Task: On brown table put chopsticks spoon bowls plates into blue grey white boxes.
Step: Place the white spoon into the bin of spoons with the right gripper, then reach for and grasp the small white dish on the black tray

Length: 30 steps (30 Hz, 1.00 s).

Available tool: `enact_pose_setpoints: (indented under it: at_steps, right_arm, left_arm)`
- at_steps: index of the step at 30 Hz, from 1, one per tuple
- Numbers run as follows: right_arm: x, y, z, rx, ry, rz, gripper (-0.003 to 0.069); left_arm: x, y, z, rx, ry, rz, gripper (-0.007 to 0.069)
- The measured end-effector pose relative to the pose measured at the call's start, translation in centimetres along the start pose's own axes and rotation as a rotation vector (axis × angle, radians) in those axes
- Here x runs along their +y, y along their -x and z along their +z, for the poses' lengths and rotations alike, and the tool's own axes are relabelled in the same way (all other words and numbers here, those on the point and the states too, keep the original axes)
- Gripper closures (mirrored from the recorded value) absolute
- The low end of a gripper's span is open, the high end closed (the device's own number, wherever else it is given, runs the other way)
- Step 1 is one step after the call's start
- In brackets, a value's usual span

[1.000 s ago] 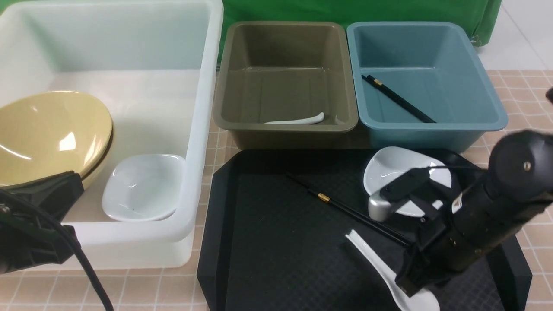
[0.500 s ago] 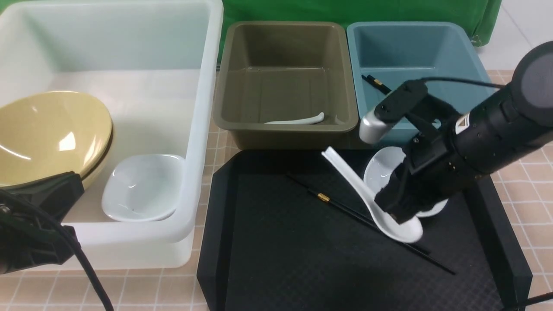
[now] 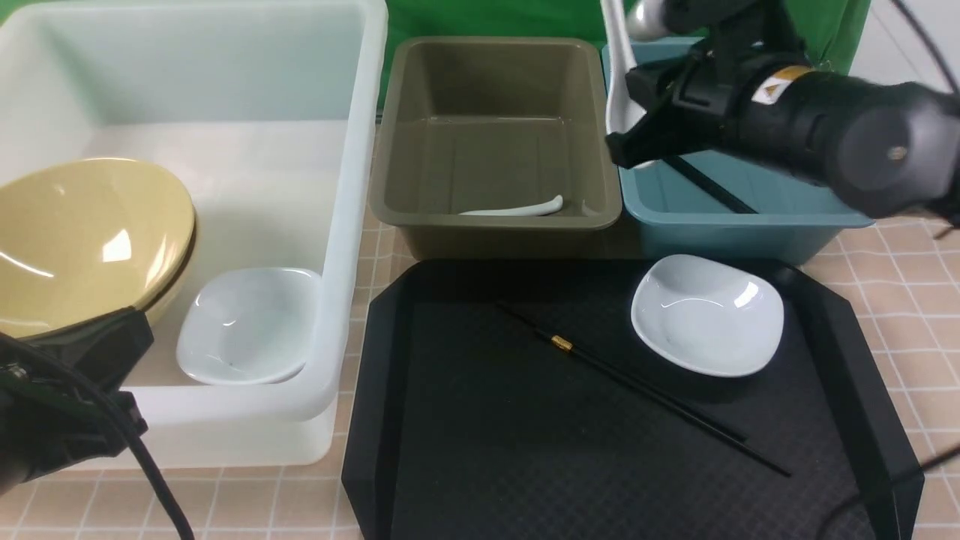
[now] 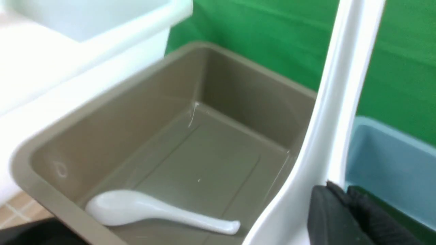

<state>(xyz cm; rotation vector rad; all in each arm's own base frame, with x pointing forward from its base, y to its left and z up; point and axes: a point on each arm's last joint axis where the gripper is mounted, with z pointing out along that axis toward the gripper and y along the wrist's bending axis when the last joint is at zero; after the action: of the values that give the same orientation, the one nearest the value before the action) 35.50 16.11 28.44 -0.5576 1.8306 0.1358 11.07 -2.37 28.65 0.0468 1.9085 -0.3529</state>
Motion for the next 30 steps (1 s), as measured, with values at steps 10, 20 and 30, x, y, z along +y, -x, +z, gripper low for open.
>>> enact_pose_setpoints:
  at_steps: [10, 20, 30]
  right_arm:
    - [2.5, -2.9, 4.7, 0.094, 0.062, -0.019, 0.0427]
    - [-2.1, -1.7, -1.5, 0.385, 0.151, 0.154, 0.026]
    - [-7.7, -13.2, -5.4, 0.706, -0.025, 0.615, 0.0255]
  left_arm:
    - [0.0, 0.0, 0.0, -0.003, 0.0, -0.004, 0.0636]
    - [-0.4, 0.2, -1.5, -0.07, -0.001, 0.048, 0.0636]
    - [-1.0, 0.3, -4.1, -0.191, 0.011, 0.146, 0.0636]
